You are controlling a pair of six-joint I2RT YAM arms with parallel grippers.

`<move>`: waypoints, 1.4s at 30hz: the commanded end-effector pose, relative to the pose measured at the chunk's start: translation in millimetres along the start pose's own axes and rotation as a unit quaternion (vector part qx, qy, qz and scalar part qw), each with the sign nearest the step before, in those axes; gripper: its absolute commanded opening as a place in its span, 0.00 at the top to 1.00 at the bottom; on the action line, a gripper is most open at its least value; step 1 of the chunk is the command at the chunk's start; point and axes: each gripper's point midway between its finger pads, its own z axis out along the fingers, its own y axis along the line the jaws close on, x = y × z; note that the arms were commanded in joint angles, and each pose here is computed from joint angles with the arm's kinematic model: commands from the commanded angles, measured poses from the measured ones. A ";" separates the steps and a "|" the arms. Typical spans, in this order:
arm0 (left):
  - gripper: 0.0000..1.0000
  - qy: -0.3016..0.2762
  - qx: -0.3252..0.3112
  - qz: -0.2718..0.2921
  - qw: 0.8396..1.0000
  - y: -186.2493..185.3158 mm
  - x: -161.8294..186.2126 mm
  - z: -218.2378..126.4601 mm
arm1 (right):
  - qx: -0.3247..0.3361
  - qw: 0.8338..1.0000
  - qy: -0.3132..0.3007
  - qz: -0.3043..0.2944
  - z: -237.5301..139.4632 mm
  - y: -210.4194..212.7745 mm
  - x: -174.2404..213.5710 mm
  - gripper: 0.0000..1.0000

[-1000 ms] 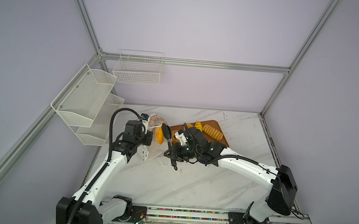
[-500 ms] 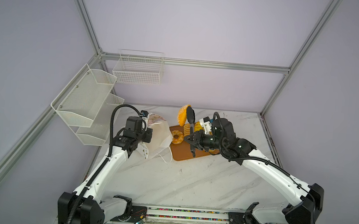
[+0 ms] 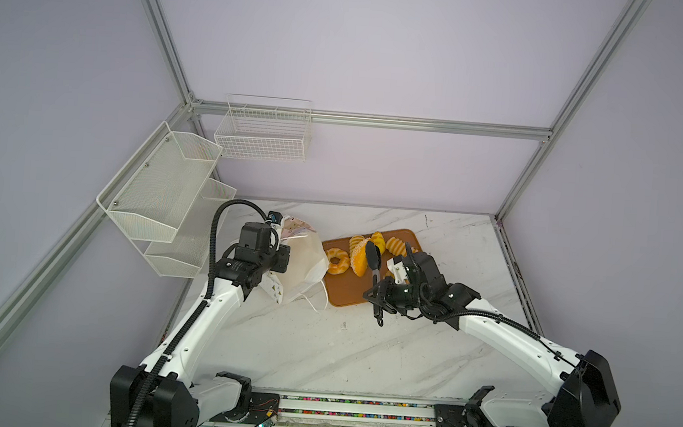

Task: Take the fake bread out of the paper bag
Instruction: 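Carry the yellow bread over the brown tray and open the tongs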

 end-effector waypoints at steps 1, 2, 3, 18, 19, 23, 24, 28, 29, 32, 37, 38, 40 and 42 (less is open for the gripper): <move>1.00 -0.051 0.006 -0.009 0.999 -1.8 -45.4 -20.5 | -0.017 0.999 -0.018 -0.021 -1.2 1.8 -3.9 1.00; 1.00 -0.051 0.007 -0.010 0.999 -1.8 -45.5 -21.1 | -0.013 1.000 -0.016 -0.021 2.6 -3.4 -3.2 1.00; 1.00 -0.051 0.007 -0.009 0.999 -1.8 -45.3 -21.4 | -0.008 1.000 -0.013 -0.021 5.9 -8.0 -2.1 1.00; 1.00 -0.046 -0.003 -0.002 0.999 2.1 -37.2 -29.8 | 0.049 0.998 -0.001 -0.031 30.7 -64.8 -29.0 1.00; 1.00 -0.045 -0.004 -0.002 0.999 2.4 -36.4 -30.0 | 0.049 0.998 0.001 -0.030 32.8 -67.1 -28.9 1.00; 1.00 -0.044 -0.007 0.001 0.999 3.6 -33.5 -29.7 | 0.022 0.999 0.020 -0.033 44.1 -63.9 -25.6 1.00; 1.00 -0.042 -0.008 0.002 0.999 3.6 -32.0 -28.5 | 0.017 0.999 0.022 -0.031 46.8 -63.9 -25.0 1.00; 1.00 -0.037 -0.007 0.004 0.999 3.3 -32.3 -25.9 | 0.032 0.999 0.023 -0.025 54.0 -75.2 -25.4 1.00; 1.00 -0.038 -0.008 0.003 0.999 3.4 -33.3 -26.3 | 0.040 0.999 0.022 -0.022 54.5 -78.1 -26.1 1.00; 1.00 -0.040 -0.010 0.004 0.999 4.3 -35.1 -26.7 | 0.091 0.995 0.015 -0.038 50.7 -90.4 -32.1 0.90; 1.00 -0.038 -0.011 0.005 0.999 4.6 -34.4 -26.4 | 0.151 0.987 0.006 -0.056 38.1 -97.5 -41.3 0.71; 1.00 -0.038 -0.011 0.005 0.999 4.3 -34.2 -26.1 | 0.160 0.985 0.002 -0.057 34.9 -97.3 -43.2 0.68; 1.00 -0.038 -0.010 0.006 0.999 4.0 -34.1 -26.2 | 0.174 0.983 -0.006 -0.060 28.6 -95.8 -47.8 0.65; 1.00 -0.036 -0.011 0.007 0.999 4.6 -33.1 -26.0 | 0.181 0.981 -0.015 -0.064 22.8 -91.3 -52.7 0.63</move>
